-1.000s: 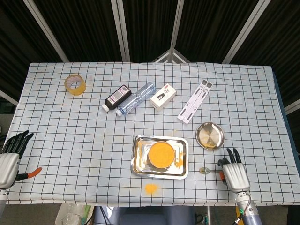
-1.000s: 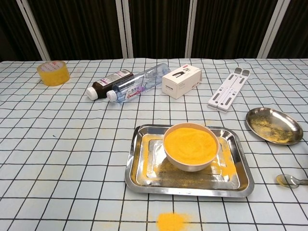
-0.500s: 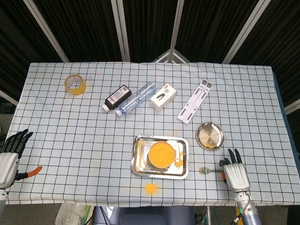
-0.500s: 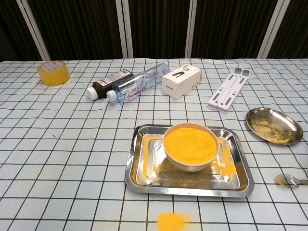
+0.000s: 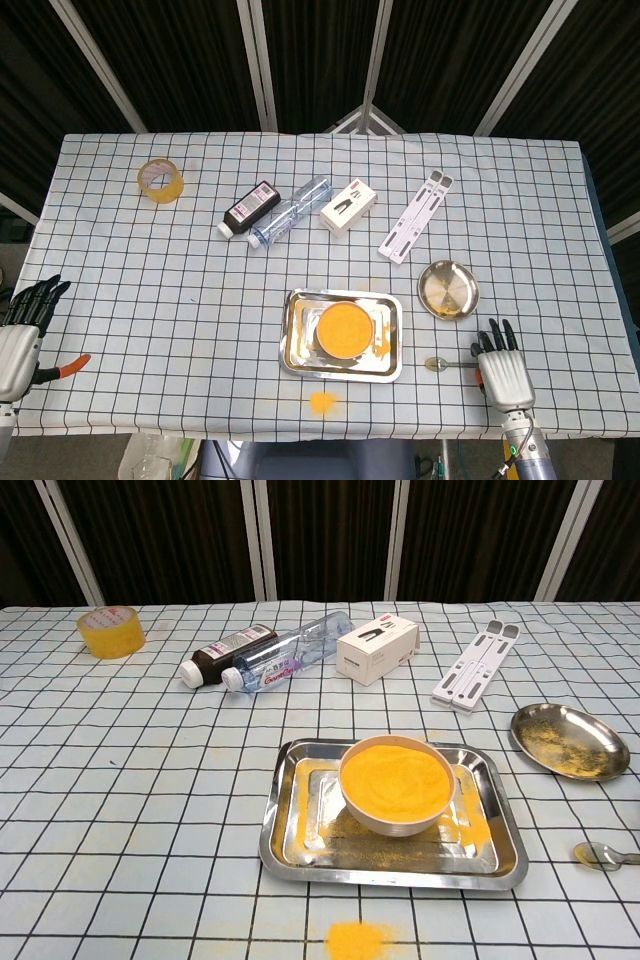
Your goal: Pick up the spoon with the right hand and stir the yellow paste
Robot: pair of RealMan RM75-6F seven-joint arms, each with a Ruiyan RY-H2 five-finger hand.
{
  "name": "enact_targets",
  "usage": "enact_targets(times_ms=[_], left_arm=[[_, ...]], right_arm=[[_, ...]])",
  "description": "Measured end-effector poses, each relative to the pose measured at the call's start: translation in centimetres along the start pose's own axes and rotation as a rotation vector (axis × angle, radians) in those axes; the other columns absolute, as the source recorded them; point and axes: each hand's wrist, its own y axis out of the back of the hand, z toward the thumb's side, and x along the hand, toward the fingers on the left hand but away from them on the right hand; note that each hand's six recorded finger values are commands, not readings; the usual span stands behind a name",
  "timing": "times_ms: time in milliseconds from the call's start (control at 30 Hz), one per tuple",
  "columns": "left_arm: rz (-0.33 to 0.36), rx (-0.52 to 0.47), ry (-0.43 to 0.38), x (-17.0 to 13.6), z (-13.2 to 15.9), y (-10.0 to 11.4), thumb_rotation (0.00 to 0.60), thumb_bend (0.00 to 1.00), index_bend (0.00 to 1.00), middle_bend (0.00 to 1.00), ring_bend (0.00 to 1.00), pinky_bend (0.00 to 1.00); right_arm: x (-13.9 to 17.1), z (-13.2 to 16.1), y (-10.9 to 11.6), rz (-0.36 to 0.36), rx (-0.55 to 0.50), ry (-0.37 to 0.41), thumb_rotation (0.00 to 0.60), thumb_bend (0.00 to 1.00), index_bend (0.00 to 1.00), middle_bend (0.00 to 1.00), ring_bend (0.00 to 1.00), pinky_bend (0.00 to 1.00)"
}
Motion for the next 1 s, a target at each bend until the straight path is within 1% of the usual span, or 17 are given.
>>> enact_targets(times_ms=[267, 500, 1000], left_arm=[[-0.001, 0.002, 0.002, 0.0, 0.0, -0.1, 0.600, 0.00, 0.00, 0.00, 0.00, 0.00], [-0.003, 0.002, 0.004, 0.0, 0.0, -0.1, 0.600, 0.00, 0.00, 0.00, 0.00, 0.00], [-0.005, 0.003, 0.006, 0.0, 0.0, -0.1, 0.600, 0.00, 0.00, 0.00, 0.00, 0.00]], right_arm=[[-0.1, 0.0, -0.4, 0.014, 0.004, -0.003, 0.600, 0.46, 0.46, 0.26, 0.00, 0.00], [-0.2, -0.2, -0.7, 0.020, 0.013, -0.008, 0.600, 0.46, 0.50, 0.26, 0.00, 0.00], [-0.4, -0.5, -1.2, 0.025, 0.024, -0.016, 0.600, 0.46, 0.50, 0.26, 0.00, 0.00]])
